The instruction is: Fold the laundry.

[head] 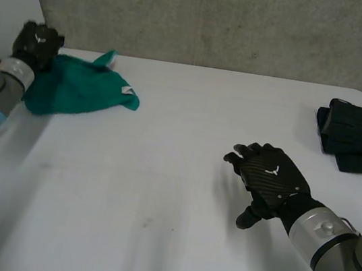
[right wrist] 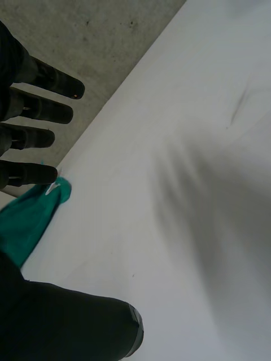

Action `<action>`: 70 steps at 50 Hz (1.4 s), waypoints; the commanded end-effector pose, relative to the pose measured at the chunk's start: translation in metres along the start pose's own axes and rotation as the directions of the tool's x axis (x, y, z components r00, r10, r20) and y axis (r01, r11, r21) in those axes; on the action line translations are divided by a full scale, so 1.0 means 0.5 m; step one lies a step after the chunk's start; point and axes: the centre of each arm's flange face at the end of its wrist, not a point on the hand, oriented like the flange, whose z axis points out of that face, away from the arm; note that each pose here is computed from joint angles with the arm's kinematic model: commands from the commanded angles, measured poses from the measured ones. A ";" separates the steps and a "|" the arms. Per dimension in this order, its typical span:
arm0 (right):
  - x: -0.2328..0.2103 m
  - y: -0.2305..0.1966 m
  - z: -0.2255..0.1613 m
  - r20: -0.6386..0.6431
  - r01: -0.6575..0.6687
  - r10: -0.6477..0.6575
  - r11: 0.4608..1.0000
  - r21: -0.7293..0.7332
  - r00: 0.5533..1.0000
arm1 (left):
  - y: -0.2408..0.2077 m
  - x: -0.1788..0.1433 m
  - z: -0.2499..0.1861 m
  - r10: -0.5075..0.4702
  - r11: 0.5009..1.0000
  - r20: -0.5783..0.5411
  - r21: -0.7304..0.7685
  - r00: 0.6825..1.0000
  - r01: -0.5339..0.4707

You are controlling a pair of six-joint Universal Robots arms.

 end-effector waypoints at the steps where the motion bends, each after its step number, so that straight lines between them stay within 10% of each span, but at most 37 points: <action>1: 0.008 0.010 -0.003 -0.010 -0.012 0.012 1.000 -0.014 1.000 | 0.009 -0.023 0.004 -0.041 0.999 0.042 0.036 0.998 0.040; 33: 0.017 0.020 0.001 -0.019 -0.017 0.017 1.000 -0.011 1.000 | 0.126 0.040 -0.039 -0.177 0.960 -0.128 -0.240 0.976 0.142; 42: 0.032 0.016 0.004 -0.042 -0.017 0.017 1.000 -0.004 0.999 | -0.043 0.098 -0.055 -0.188 0.973 -0.177 -0.170 0.966 0.158; 47: 0.067 0.003 0.005 -0.100 -0.014 0.015 1.000 0.014 0.995 | -0.202 0.157 -0.123 -0.326 0.944 -0.271 -0.142 0.906 0.298; 52: 0.129 -0.009 0.002 -0.189 -0.018 0.023 0.999 0.032 0.982 | -0.341 0.246 -0.253 -0.486 0.873 -0.409 -0.193 0.773 0.447; 55: 0.168 -0.018 -0.002 -0.245 -0.015 0.026 0.999 0.048 0.969 | -0.408 0.309 -0.352 -0.551 0.829 -0.518 -0.251 0.654 0.500; 59: 0.205 -0.022 -0.006 -0.295 -0.010 0.026 0.998 0.056 0.955 | -0.472 0.401 -0.509 -0.597 0.777 -0.684 -0.365 0.419 0.512; 61: 0.213 -0.023 -0.006 -0.304 -0.007 0.024 0.998 0.058 0.952 | -0.484 0.416 -0.541 -0.590 0.778 -0.715 -0.379 0.375 0.502; 66: 0.221 -0.028 -0.005 -0.312 -0.003 0.023 0.998 0.064 0.950 | -0.503 0.428 -0.571 -0.557 0.798 -0.745 -0.356 0.367 0.487; 70: 0.213 -0.030 0.000 -0.282 0.001 0.019 0.997 0.072 0.959 | -0.480 0.396 -0.525 -0.551 0.818 -0.675 -0.321 0.491 0.477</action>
